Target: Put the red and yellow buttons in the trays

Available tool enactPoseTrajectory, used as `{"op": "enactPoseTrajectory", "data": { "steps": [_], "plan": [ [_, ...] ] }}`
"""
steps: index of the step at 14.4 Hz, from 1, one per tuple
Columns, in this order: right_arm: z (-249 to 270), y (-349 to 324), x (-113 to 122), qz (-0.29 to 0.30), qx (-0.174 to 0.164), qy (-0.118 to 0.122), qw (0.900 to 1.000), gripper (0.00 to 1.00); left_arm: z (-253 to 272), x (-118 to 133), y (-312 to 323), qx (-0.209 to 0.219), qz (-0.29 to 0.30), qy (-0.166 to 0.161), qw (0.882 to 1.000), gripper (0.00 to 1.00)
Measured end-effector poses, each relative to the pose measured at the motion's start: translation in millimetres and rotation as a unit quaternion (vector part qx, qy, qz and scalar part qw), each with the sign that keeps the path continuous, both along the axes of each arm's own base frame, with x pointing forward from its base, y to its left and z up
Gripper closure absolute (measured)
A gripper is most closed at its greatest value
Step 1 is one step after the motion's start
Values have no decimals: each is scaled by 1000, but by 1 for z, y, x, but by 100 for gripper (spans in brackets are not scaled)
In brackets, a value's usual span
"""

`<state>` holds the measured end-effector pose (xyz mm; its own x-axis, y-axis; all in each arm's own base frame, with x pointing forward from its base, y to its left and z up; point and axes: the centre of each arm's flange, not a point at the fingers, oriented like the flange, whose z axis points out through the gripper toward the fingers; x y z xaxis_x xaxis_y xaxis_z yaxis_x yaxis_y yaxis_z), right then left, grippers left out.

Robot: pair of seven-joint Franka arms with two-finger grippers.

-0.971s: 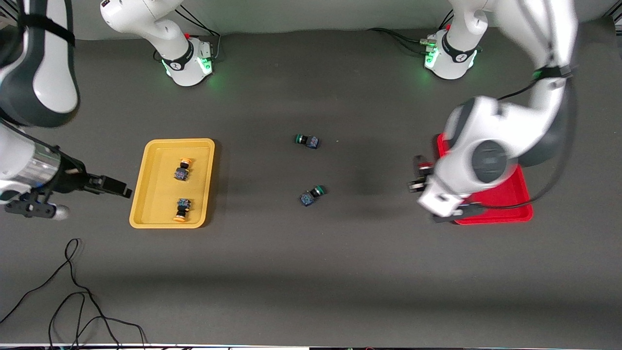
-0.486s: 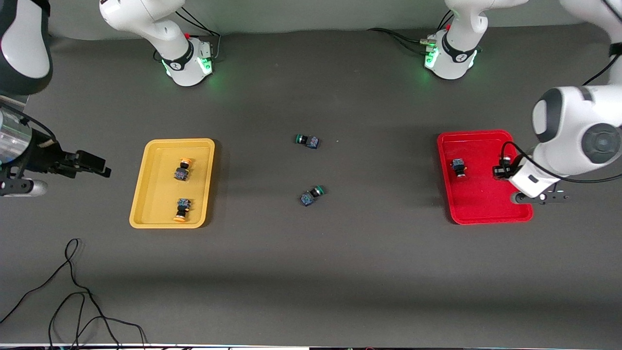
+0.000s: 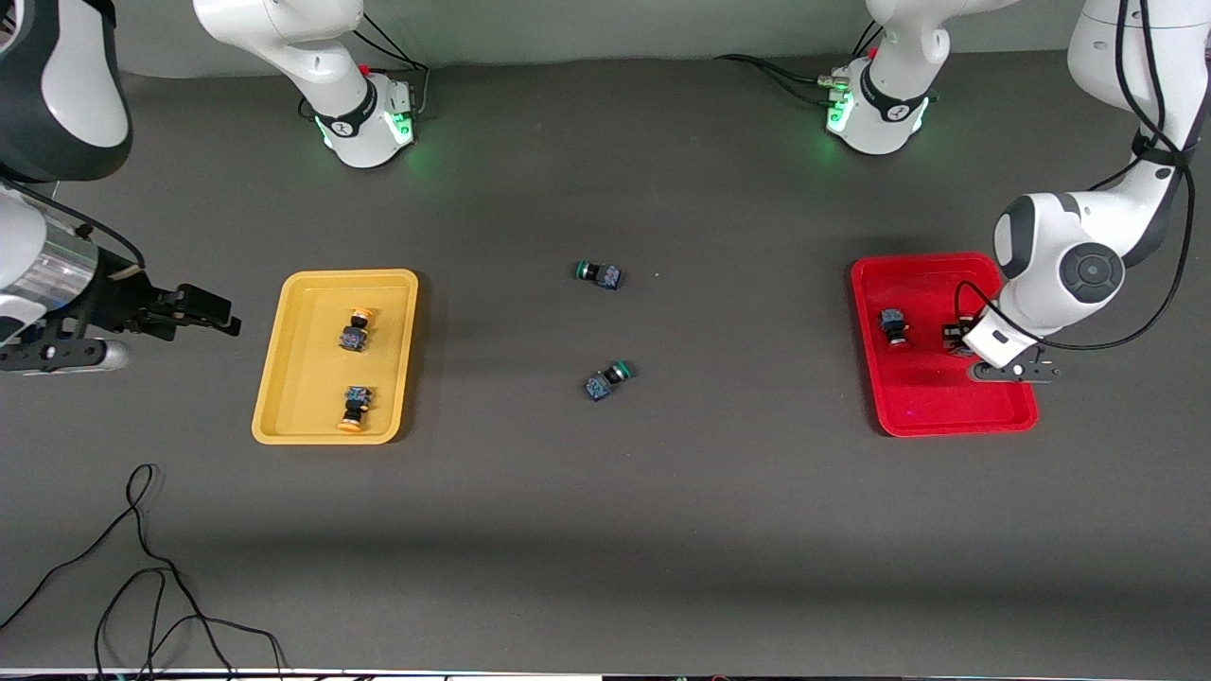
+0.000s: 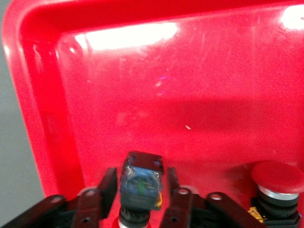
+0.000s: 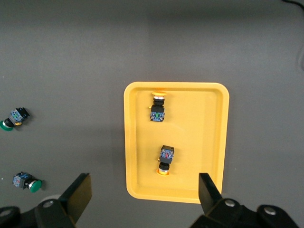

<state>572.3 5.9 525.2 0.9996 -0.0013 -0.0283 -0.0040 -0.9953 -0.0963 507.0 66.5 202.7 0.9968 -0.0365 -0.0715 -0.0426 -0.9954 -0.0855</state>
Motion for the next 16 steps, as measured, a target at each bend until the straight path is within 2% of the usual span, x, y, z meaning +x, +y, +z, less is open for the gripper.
{"op": "enactPoseTrajectory", "data": {
  "steps": [1, 2, 4, 5, 7, 9, 13, 16],
  "plan": [
    [2, 2, -6, 8, -15, 0, 1000, 0, 4, 3, 0, 1, -1, -4, 1000, 37],
    [6, 4, -14, 14, -25, -2, 1000, 0, 10, 7, -1, 2, -2, -6, 1000, 23],
    [18, 0, -29, 15, -35, -6, 999, 0, 31, 19, 1, 8, 0, 4, 1000, 4],
    [25, -4, -35, 11, -37, -7, 999, 0, 49, 28, 3, 13, 3, 13, 1000, 0],
    [35, -9, -42, 7, -37, -13, 999, 0, 103, 47, 6, 24, 11, 27, 999, 0],
    [40, -6, -46, 10, -38, -12, 999, 0, 163, 60, 2, 14, 14, 34, 999, 0],
    [46, 4, -52, 20, -39, 2, 999, 0, 267, 62, -5, -31, 4, 50, 998, 0],
    [47, 5, -53, -4, -40, 2, 999, 0, 323, 65, -16, -53, -1, 40, 998, 0]
  ]
}}
